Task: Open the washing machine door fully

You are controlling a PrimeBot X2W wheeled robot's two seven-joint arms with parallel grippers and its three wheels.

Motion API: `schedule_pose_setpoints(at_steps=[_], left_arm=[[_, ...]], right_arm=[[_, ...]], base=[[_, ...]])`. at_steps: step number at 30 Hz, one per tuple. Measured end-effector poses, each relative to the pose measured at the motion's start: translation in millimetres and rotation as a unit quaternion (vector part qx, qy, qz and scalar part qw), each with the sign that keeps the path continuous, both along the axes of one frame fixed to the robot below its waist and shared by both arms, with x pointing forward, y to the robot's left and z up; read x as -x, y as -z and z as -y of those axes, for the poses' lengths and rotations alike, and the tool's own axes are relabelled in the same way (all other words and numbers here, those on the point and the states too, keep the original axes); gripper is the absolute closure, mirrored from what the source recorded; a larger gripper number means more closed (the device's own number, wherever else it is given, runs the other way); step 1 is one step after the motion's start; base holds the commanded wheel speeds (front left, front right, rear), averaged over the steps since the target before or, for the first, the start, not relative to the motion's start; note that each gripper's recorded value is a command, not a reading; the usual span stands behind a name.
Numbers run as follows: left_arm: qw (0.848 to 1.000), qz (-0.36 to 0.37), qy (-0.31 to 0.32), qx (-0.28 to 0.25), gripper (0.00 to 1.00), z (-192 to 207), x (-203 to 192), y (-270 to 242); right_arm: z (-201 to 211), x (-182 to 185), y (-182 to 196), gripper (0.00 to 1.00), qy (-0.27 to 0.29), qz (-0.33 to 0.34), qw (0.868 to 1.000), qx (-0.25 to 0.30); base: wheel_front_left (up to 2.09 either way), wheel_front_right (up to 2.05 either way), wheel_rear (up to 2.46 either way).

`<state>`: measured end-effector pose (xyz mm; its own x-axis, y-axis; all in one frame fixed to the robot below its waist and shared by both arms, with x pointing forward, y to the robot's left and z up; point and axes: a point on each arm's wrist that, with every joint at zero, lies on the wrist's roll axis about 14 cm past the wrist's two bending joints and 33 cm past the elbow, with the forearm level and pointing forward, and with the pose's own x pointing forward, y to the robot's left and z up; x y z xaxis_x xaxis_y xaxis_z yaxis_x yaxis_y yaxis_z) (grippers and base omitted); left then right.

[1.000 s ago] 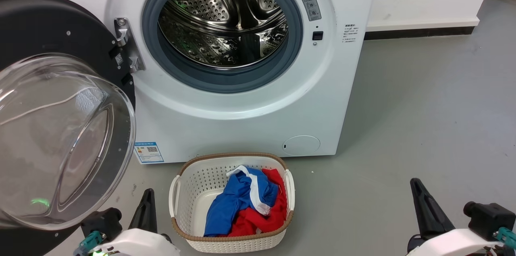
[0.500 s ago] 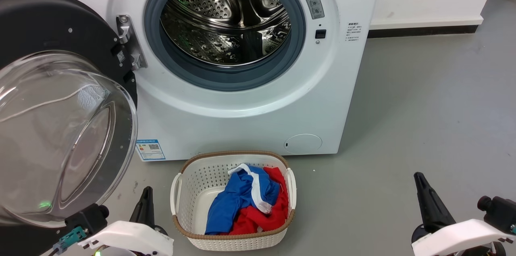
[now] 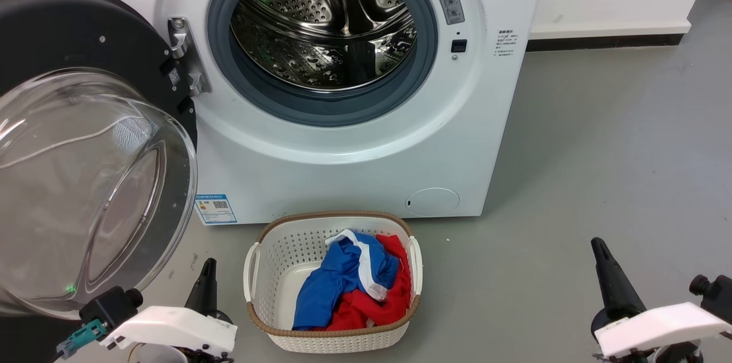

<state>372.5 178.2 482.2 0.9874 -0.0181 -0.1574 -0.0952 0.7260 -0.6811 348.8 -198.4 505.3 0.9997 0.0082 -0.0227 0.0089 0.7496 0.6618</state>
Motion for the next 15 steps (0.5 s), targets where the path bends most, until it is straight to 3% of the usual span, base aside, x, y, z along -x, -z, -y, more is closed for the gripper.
schedule_pose_setpoints(at_steps=[15], left_arm=[[0.995,0.003,-0.009,0.096,1.00,-2.7,-4.7,-3.2]], right_arm=[[1.8,-8.7,-0.6,1.00,0.005,0.000,0.995,-0.096]], base=[[0.00,0.00,0.00]])
